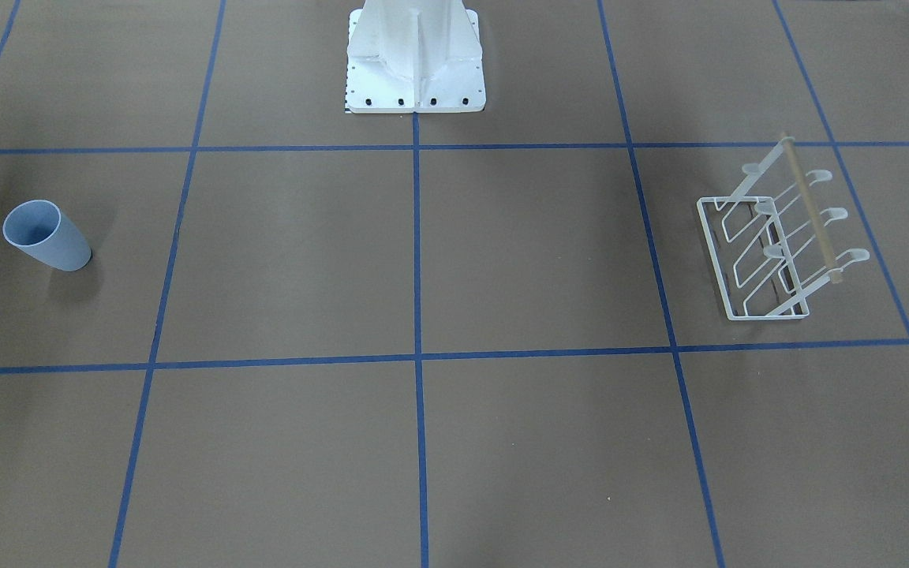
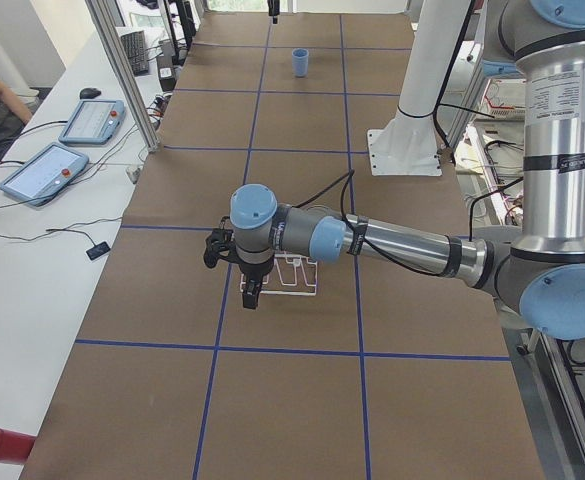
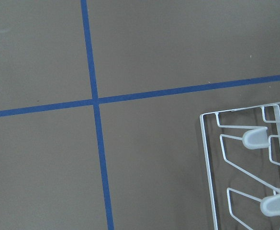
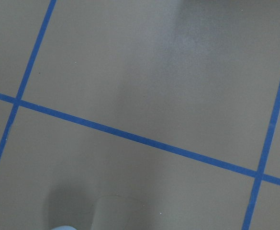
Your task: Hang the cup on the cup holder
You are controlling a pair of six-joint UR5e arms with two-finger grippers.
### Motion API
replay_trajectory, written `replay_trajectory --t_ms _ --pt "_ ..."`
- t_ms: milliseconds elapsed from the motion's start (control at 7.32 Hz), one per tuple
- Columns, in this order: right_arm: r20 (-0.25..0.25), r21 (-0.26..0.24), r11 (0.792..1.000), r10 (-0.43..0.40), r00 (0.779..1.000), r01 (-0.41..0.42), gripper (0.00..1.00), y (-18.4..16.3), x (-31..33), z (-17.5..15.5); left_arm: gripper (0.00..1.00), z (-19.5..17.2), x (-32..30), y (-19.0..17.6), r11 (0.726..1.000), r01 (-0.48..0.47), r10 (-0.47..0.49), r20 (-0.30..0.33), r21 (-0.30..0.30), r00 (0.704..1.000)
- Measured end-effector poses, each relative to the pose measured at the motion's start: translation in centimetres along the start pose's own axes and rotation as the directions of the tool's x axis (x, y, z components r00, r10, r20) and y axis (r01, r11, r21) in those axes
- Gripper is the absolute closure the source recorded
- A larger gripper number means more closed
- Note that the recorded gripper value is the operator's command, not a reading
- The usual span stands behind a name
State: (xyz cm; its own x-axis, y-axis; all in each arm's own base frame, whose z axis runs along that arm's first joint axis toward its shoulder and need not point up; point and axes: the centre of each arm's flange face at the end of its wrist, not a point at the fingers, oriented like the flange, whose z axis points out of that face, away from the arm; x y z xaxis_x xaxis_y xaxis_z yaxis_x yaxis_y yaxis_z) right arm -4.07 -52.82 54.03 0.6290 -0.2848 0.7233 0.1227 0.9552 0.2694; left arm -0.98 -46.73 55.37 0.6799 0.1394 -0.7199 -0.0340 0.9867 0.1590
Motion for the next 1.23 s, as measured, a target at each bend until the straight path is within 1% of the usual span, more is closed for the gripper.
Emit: replay_trajectory --t_ms 273,547,683,820,957,1230 --pt "0.023 -0.002 1.0 -0.002 1.0 0.002 0.0 0.5 -0.2 0.0 0.02 0.1 -0.3 0.7 1.0 0.008 -0.008 0.004 -0.007 1.0" --pt "0.036 0.004 1.0 -0.012 0.999 0.012 0.0 1.1 -1.0 -0.5 0.02 0.1 -0.1 0.9 1.0 0.005 -0.005 0.004 -0.006 1.0" --pt "0.041 0.002 1.0 -0.001 0.999 0.001 0.0 1.8 -1.8 -0.5 0.02 0.0 -0.1 0.9 1.0 0.006 -0.006 0.003 -0.006 1.0" --pt "0.05 -0.011 0.999 0.031 0.998 -0.03 0.0 2.7 -3.3 0.0 0.02 -0.1 0.0 0.9 1.0 0.004 -0.004 0.001 -0.004 1.0" --pt "0.058 -0.028 0.999 0.046 0.997 -0.044 0.0 4.1 -4.7 1.2 0.02 -0.2 0.2 0.9 1.0 0.001 -0.001 0.0 -0.001 1.0" --pt "0.057 -0.054 0.998 0.015 0.998 -0.012 0.0 6.9 -5.7 4.2 0.02 -0.5 0.4 0.9 1.0 -0.003 0.003 -0.001 0.004 1.0"
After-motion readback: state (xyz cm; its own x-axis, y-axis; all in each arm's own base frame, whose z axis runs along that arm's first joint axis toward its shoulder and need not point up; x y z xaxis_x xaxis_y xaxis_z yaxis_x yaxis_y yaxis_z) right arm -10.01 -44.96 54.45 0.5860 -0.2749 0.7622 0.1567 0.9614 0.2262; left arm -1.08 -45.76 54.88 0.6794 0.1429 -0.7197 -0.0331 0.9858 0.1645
